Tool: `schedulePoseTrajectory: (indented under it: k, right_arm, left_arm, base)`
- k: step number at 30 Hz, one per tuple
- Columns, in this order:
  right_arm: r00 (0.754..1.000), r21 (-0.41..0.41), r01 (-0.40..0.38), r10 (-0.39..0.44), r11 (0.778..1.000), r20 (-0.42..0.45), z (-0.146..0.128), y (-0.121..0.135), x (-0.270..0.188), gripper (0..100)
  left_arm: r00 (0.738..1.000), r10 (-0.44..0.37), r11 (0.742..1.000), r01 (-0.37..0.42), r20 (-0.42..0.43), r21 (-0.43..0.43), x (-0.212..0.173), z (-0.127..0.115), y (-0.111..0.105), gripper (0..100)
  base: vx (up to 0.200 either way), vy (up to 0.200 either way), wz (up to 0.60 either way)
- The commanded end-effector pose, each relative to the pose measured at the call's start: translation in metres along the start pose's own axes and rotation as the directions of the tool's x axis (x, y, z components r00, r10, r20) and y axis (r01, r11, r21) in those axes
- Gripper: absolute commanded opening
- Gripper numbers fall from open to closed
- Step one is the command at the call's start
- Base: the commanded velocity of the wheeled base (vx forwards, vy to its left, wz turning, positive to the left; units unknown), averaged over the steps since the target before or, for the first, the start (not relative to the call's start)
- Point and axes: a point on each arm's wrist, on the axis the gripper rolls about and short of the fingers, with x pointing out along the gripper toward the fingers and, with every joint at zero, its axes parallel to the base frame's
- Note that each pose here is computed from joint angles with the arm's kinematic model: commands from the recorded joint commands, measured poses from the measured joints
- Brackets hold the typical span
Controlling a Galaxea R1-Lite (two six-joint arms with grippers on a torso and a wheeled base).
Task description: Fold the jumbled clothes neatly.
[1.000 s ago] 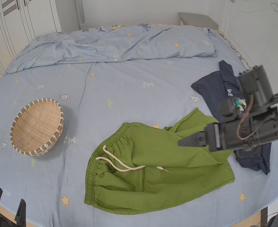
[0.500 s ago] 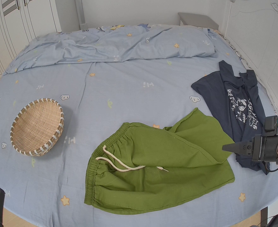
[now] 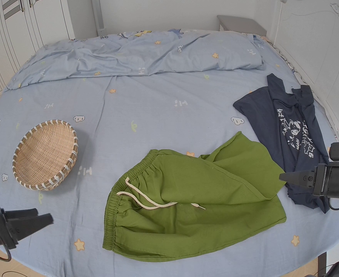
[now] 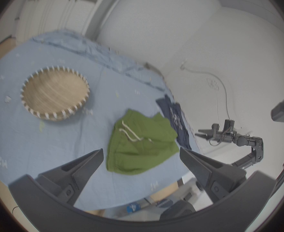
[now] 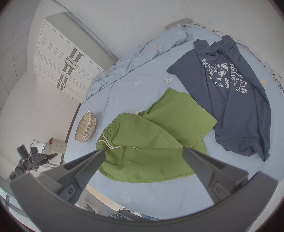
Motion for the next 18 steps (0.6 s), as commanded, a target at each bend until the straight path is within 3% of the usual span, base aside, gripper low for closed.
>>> schedulePoseTrajectory:
  k: [1,2,3,4,6,18]
  right_arm:
    - [1.0,-0.011,0.01,-0.01,1.0,0.001,-0.005,-0.001,0.0,100]
    - [1.0,-0.011,0.01,-0.01,1.0,0.001,-0.005,-0.001,0.0,100]
    - [1.0,-0.008,0.009,-0.009,1.0,-0.011,-0.006,-0.002,0.002,100]
    - [1.0,-0.005,0.006,-0.006,1.0,-0.027,-0.008,-0.003,0.005,100]
    - [0.999,-0.004,-0.009,0.008,1.0,-0.047,-0.008,-0.003,0.008,100]
    - [0.997,-0.053,-0.058,0.055,0.997,-0.053,-0.011,0.004,0.011,100]
  left_arm:
    - [0.818,-0.15,0.982,0.058,-0.555,-0.181,0.114,-0.011,0.055,100]
    - [0.814,-0.15,0.983,0.059,-0.561,-0.176,0.114,-0.012,0.056,100]
    - [0.767,-0.144,0.988,0.081,-0.626,-0.129,0.123,-0.027,0.067,100]
    - [0.749,-0.135,0.99,0.086,-0.649,-0.107,0.127,-0.032,0.072,100]
    - [0.734,-0.145,0.988,0.075,-0.663,-0.134,0.134,-0.036,0.078,100]
    - [0.722,-0.14,0.985,0.033,-0.677,-0.168,0.154,-0.055,0.102,100]
  base:
    - [0.0,0.0,0.0]
    - [0.0,0.0,0.0]
    - [0.0,0.0,0.0]
    - [0.0,0.0,0.0]
    - [0.0,0.0,0.0]
    - [0.0,0.0,0.0]
